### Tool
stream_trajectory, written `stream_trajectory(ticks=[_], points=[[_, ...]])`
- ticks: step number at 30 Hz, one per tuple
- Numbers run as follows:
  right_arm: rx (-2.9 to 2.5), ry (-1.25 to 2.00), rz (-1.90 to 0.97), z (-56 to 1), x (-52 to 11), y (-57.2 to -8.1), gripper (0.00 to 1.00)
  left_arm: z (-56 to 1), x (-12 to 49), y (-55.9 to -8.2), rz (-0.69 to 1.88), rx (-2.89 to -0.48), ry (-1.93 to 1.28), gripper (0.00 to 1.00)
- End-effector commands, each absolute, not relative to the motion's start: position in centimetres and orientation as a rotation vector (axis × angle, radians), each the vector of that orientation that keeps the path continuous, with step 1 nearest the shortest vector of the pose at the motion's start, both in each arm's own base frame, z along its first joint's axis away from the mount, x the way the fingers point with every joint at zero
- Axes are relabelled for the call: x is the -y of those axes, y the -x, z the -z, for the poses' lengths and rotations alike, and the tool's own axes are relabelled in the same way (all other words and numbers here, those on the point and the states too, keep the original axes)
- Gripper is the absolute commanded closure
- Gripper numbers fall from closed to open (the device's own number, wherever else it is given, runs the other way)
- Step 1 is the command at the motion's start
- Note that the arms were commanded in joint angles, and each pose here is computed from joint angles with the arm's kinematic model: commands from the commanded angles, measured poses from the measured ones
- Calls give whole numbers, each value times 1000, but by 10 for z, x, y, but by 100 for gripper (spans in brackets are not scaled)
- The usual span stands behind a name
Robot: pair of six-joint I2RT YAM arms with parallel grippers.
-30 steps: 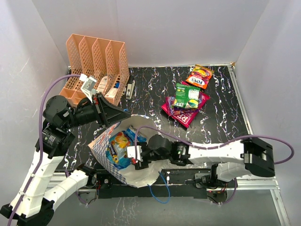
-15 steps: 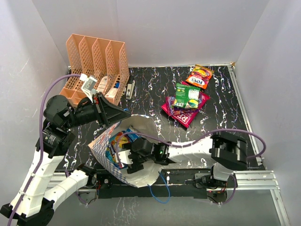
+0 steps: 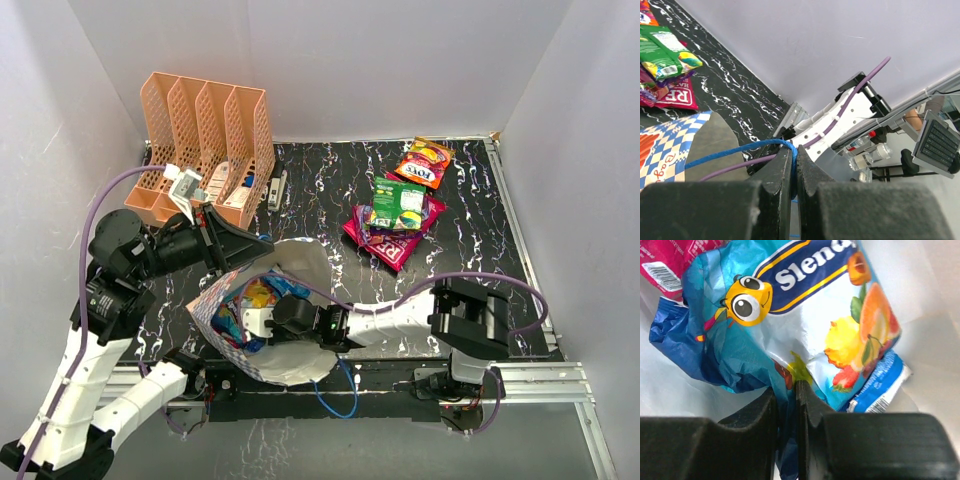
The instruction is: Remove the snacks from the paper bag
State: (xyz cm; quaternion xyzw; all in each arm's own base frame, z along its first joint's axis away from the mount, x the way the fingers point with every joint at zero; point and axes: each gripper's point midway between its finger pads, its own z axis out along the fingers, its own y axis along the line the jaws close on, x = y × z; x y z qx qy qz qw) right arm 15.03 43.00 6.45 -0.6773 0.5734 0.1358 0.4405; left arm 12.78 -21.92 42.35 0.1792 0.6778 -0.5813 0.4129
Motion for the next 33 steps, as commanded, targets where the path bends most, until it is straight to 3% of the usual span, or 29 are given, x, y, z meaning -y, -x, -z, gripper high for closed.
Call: stream_trajectory(ticks=[1, 5, 15, 26, 33], points=[[-1369, 1379, -405, -152, -443, -170, 86, -423, 212, -125, 1408, -1685, -445, 100], [-1382, 1289, -448, -177, -430, -167, 91, -421, 210, -125, 1391, -1690, -440, 100], [-1410, 1093, -548, -220, -396, -162, 93, -419, 210, -128, 1375, -1691, -434, 100], [-1436, 879, -598, -279, -397, -218, 93, -420, 218, -153, 1392, -1688, -354, 100], [-1355, 824, -691, -338, -408, -224, 93, -435, 198, -173, 1205, -1649, -249, 100]])
